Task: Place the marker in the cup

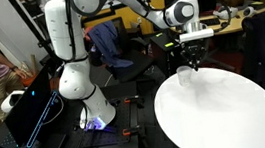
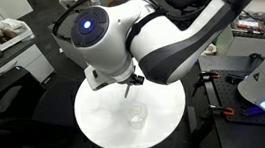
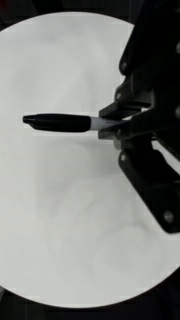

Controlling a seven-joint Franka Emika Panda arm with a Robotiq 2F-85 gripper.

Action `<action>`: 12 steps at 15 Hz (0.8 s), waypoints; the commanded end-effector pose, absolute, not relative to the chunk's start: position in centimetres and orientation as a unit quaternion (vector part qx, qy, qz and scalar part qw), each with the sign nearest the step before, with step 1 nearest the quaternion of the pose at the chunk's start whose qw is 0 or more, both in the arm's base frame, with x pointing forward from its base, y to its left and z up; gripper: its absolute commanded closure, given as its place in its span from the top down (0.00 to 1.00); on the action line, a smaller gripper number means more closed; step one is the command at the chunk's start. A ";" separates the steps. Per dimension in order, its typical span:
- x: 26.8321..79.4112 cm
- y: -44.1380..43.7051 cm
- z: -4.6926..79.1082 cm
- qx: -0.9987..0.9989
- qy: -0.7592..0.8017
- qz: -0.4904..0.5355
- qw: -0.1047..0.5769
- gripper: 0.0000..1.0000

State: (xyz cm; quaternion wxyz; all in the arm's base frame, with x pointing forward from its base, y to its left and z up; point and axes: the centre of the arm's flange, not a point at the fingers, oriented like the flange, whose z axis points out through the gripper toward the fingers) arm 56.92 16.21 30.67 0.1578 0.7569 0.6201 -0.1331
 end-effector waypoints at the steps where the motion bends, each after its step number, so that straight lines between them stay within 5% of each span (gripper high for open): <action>1: 57.3 16.9 30.8 0.734 0.643 -0.158 0.150 0.03; 12: 57.4 19.5 29.1 0.669 0.700 -0.217 0.121 0.03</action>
